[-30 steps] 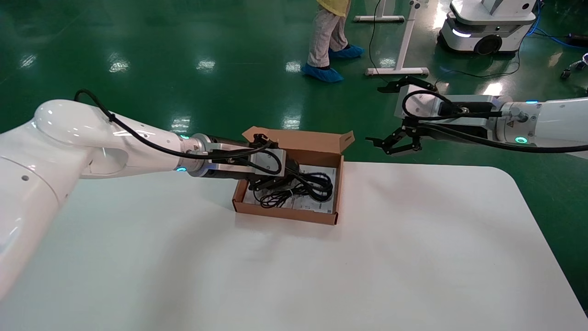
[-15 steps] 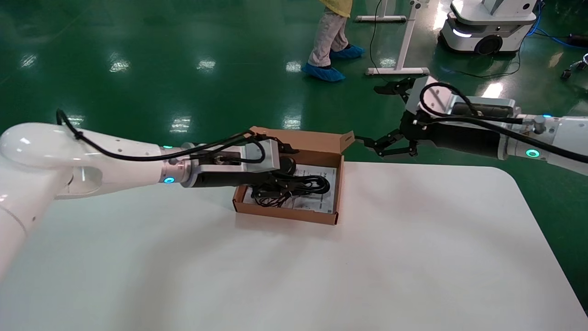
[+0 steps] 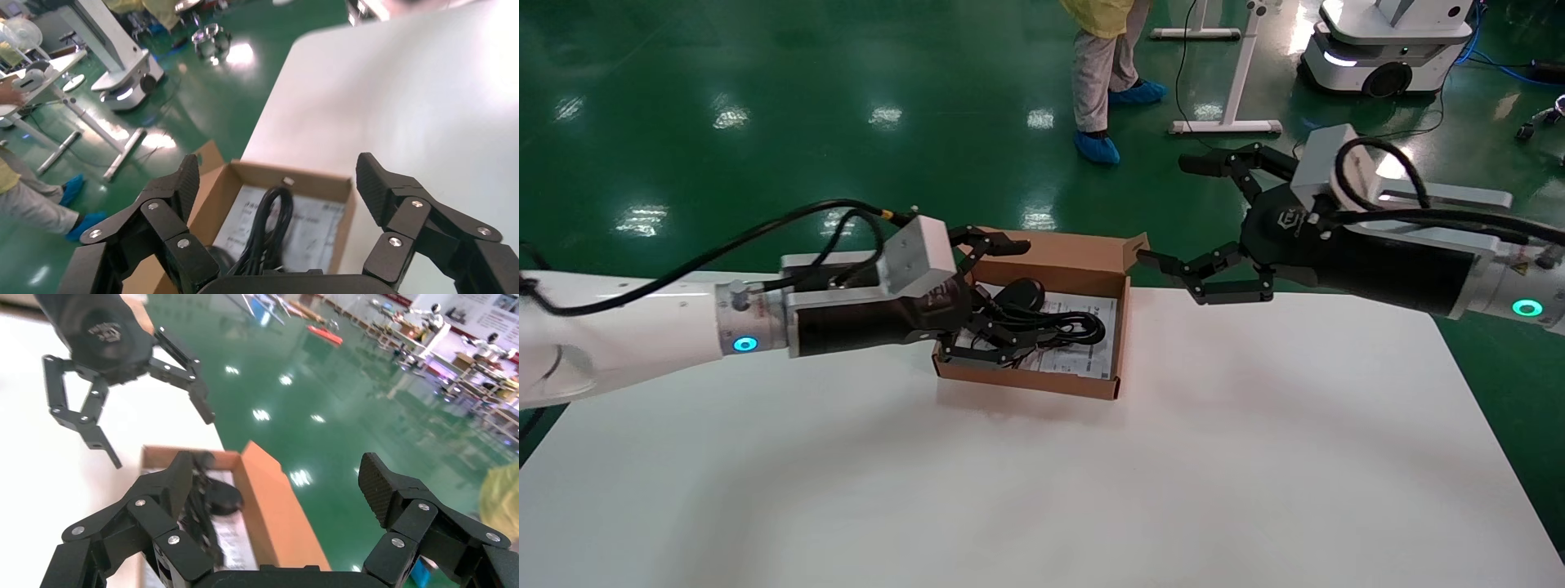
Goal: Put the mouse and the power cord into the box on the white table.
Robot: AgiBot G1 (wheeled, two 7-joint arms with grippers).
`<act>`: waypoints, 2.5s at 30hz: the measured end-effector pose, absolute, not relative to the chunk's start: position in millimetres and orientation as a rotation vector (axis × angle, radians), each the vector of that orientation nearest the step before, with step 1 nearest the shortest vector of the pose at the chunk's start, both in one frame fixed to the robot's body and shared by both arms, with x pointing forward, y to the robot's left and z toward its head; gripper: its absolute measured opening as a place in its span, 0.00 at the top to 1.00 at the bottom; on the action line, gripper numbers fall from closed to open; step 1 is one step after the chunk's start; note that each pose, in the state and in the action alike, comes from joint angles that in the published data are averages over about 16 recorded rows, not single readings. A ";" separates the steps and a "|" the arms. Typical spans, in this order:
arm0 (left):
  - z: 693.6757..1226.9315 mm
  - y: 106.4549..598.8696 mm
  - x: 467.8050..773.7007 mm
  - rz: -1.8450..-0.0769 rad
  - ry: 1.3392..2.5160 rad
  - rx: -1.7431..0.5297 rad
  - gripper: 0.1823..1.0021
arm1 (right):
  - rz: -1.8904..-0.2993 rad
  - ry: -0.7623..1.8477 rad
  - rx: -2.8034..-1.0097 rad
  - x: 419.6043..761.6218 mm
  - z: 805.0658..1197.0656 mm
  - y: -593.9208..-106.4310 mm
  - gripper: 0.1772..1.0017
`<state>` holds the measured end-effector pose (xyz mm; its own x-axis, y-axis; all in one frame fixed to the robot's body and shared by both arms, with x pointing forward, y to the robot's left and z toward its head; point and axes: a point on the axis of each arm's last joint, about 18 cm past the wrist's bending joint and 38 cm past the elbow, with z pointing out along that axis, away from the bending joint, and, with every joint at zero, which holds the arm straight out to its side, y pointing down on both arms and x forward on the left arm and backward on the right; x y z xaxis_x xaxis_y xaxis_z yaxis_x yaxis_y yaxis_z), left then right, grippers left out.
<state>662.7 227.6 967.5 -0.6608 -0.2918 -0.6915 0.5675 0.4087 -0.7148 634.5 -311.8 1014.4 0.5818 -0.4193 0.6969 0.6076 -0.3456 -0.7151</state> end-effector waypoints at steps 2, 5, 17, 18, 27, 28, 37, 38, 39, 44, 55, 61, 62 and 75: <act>969.0 232.9 653.9 -1.398 1.856 0.227 0.13 | -1.033 -0.162 -1.595 626.2 1013.6 -312.2 0.00; 971.6 241.0 640.1 -1.459 1.844 0.216 0.09 | -0.989 -0.165 -1.578 613.1 1012.3 -312.6 0.00; 982.4 271.8 577.6 -1.655 1.827 0.210 0.01 | -0.804 -0.188 -1.548 555.2 1005.7 -311.3 0.00; 983.2 274.1 571.9 -1.668 1.828 0.212 0.00 | -0.788 -0.190 -1.549 550.0 1005.0 -311.0 0.00; 989.5 291.4 518.1 -1.759 1.864 0.243 0.00 | -0.642 -0.216 -1.569 503.3 997.6 -306.2 0.00; 989.9 292.7 512.8 -1.766 1.870 0.247 0.00 | -0.628 -0.218 -1.573 499.1 996.8 -305.6 0.00; 992.3 299.9 474.0 -1.796 1.924 0.286 0.00 | -0.552 -0.238 -1.597 474.0 991.7 -301.2 0.00; 992.4 300.2 471.8 -1.797 1.928 0.289 0.00 | -0.549 -0.239 -1.598 473.0 991.5 -301.1 0.00; 992.4 300.4 470.1 -1.797 1.931 0.291 0.00 | -0.548 -0.239 -1.599 472.5 991.4 -301.0 0.00; 992.5 300.9 466.5 -1.799 1.936 0.296 0.00 | -0.546 -0.242 -1.599 471.7 991.3 -300.7 0.00; 992.3 300.4 471.5 -1.799 1.929 0.286 0.00 | -0.549 -0.235 -1.596 473.6 992.0 -301.7 0.00; 992.2 300.3 473.1 -1.799 1.927 0.282 0.00 | -0.549 -0.233 -1.595 474.2 992.0 -301.9 0.00; 992.1 300.2 473.3 -1.799 1.927 0.282 0.00 | -0.550 -0.232 -1.595 474.3 992.0 -301.9 0.00; 992.1 300.1 474.8 -1.799 1.925 0.279 0.00 | -0.550 -0.230 -1.595 475.0 992.0 -302.0 0.00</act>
